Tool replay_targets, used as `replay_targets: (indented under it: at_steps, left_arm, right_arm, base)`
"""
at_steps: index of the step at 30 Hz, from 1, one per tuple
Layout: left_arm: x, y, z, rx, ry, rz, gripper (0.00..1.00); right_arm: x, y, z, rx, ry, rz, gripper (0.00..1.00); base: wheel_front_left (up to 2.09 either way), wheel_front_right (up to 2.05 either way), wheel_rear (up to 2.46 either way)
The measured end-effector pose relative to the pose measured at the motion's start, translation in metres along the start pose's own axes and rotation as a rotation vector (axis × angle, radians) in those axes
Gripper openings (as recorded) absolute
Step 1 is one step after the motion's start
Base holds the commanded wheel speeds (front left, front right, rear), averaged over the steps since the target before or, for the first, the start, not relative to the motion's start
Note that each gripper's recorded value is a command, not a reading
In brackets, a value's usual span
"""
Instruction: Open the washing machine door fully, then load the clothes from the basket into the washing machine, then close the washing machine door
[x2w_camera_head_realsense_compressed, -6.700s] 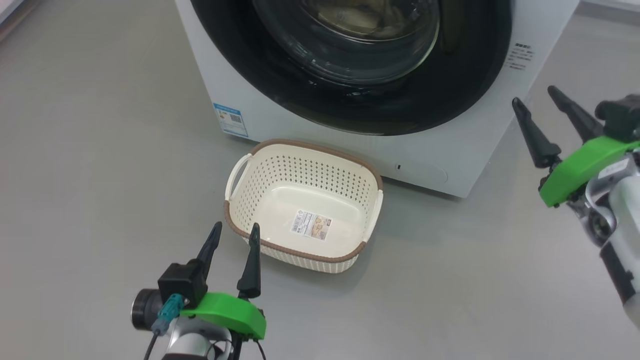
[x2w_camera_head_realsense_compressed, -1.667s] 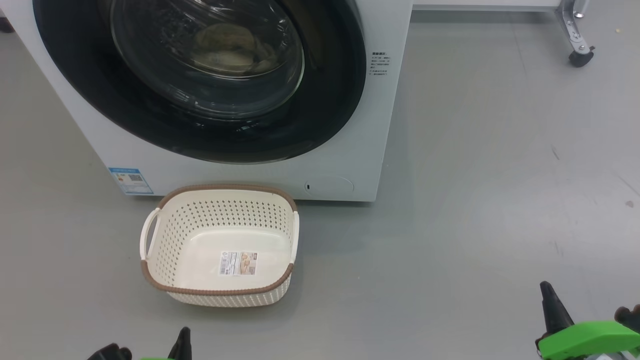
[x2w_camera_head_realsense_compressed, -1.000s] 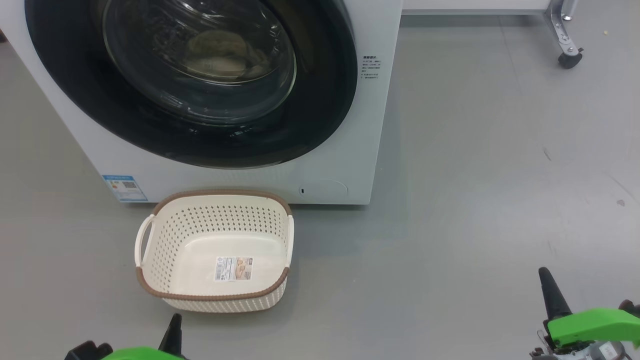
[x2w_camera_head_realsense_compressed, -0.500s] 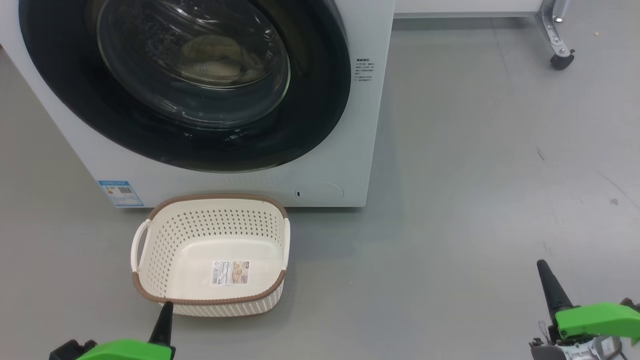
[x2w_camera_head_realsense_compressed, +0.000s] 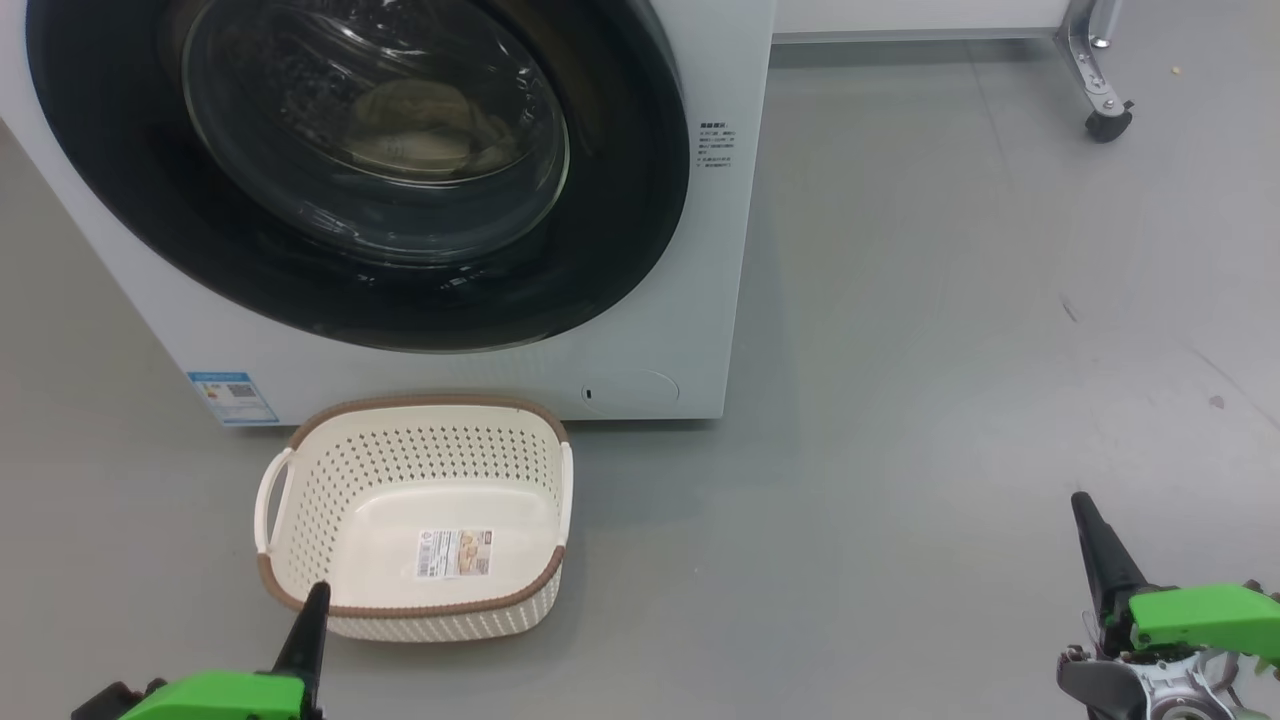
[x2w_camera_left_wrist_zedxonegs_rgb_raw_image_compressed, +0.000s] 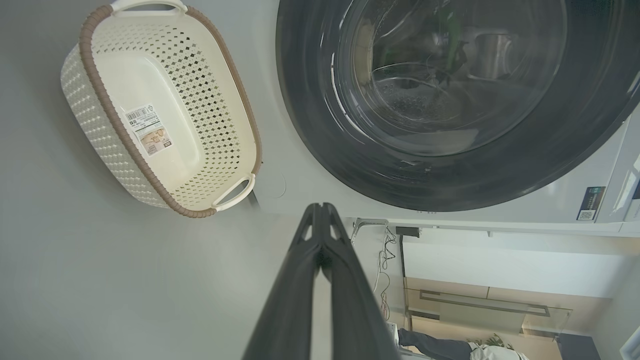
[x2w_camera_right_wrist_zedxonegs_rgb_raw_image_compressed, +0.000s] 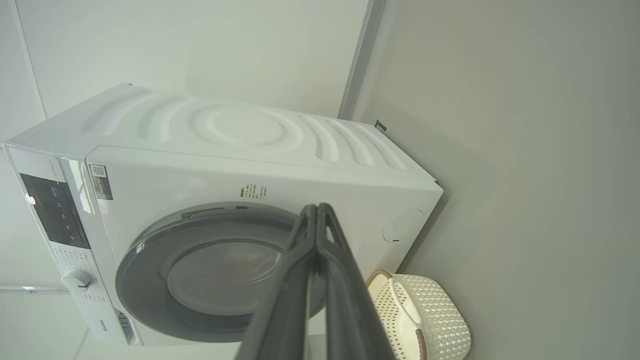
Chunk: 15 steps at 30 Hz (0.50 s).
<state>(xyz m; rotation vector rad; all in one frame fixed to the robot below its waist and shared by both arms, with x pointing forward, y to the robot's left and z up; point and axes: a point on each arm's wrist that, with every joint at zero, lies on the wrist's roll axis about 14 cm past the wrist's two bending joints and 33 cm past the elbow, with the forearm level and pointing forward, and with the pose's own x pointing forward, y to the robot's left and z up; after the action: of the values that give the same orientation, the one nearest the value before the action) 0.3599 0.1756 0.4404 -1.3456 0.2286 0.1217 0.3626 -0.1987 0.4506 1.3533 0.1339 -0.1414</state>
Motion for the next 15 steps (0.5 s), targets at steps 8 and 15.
replay_targets:
  at_steps: [8,15]
  left_arm:
    - [0.005,-0.015,0.007,-0.082,-0.013,-0.052,0.0]
    - [0.005,-0.023,0.012,-0.143,-0.017,-0.084,0.0]
  right_arm:
    - [0.0,0.006,0.003,0.088,-0.004,0.022,0.0]
    - [0.003,0.015,0.007,0.154,-0.016,0.051,0.0]
  base:
    - [0.0,0.0,0.0]
    - [0.0,0.0,0.0]
